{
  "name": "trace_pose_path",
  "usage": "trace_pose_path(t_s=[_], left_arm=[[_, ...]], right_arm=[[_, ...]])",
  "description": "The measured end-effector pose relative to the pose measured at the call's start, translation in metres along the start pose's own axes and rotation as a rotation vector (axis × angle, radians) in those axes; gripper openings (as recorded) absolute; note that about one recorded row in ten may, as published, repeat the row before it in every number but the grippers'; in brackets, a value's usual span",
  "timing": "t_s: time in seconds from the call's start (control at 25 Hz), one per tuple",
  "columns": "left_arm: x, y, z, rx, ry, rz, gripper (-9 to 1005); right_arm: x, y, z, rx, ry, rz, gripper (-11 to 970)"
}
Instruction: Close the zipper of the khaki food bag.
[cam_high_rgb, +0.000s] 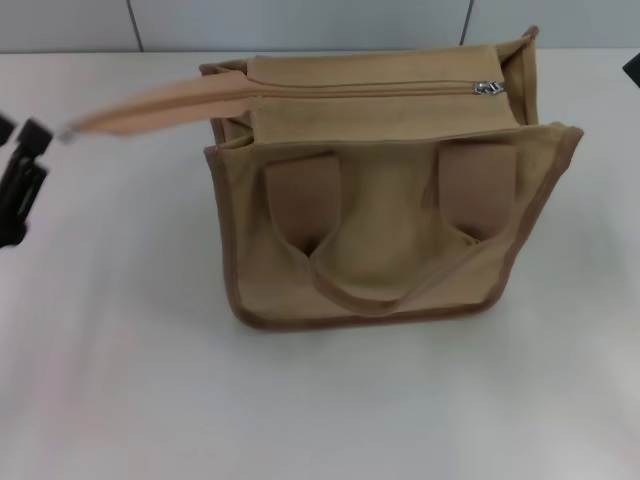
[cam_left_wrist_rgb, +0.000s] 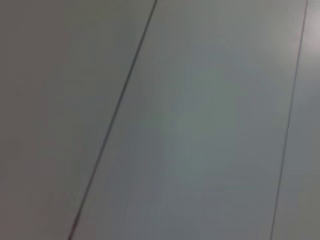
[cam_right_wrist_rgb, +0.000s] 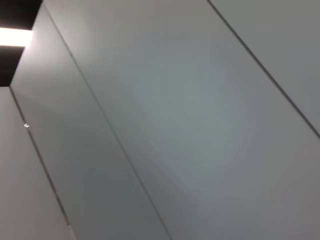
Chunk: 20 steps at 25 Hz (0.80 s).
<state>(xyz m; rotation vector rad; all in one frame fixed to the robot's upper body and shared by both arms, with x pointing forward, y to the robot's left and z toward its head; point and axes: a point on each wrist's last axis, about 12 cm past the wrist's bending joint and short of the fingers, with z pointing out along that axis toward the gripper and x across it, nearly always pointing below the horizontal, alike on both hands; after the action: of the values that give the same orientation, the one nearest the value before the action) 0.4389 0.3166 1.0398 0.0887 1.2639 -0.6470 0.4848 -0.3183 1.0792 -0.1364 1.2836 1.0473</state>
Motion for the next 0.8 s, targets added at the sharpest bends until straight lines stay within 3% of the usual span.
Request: trace_pose_path(t_s=[0.04,0.08,0.16,0.28,0.32,0.36,0.4,0.52,0.56,0.72,0.76,0.8], left_arm=[[-0.003,0.002,-0.016,-0.025,0.005,0.014,356],[-0.003,0.002,-0.016,-0.025,0.005,0.014,397],[-0.008,0.002,-0.036,-0.016,0.038,0.033,485],[-0.015,-0.002,-0.052,0.091,0.114,0.080,626],[-0.022,-0.005,-0.059,0.232,0.187,0.124,673],[-0.022,-0.005,-0.059,0.232,0.187,0.124,690],[-0.026,-0.007,-0.059,0.341,0.232,0.119,707],[-0.026,-0.008,-0.057,0.386,0.253,0.102,757],[-0.020,-0.013,-0.046,0.489,0.299,0.074,774],[-0.013,-0.018,-0.036,0.570,0.338,0.060,772],[-0.001,-0.026,-0.018,0.667,0.394,0.061,772],[-0.001,-0.026,-0.018,0.667,0.394,0.061,772]], right_arm=[[0.000,0.002,0.000,-0.015,-0.001,-0.018,609],[0.000,0.004,0.000,-0.032,-0.001,-0.036,609],[0.003,0.010,0.002,-0.082,0.011,-0.056,609],[0.008,0.015,0.004,-0.135,0.046,-0.095,608],[0.010,0.017,0.004,-0.158,0.065,-0.128,608],[0.010,0.017,0.004,-0.158,0.065,-0.128,608],[0.014,0.020,0.004,-0.191,0.093,-0.154,608],[0.016,0.023,0.005,-0.214,0.109,-0.162,609],[0.021,0.029,0.008,-0.279,0.140,-0.181,609],[0.035,0.043,0.012,-0.423,0.200,-0.240,730],[0.045,0.050,0.014,-0.499,0.244,-0.275,760],[0.045,0.050,0.014,-0.499,0.244,-0.275,771]])
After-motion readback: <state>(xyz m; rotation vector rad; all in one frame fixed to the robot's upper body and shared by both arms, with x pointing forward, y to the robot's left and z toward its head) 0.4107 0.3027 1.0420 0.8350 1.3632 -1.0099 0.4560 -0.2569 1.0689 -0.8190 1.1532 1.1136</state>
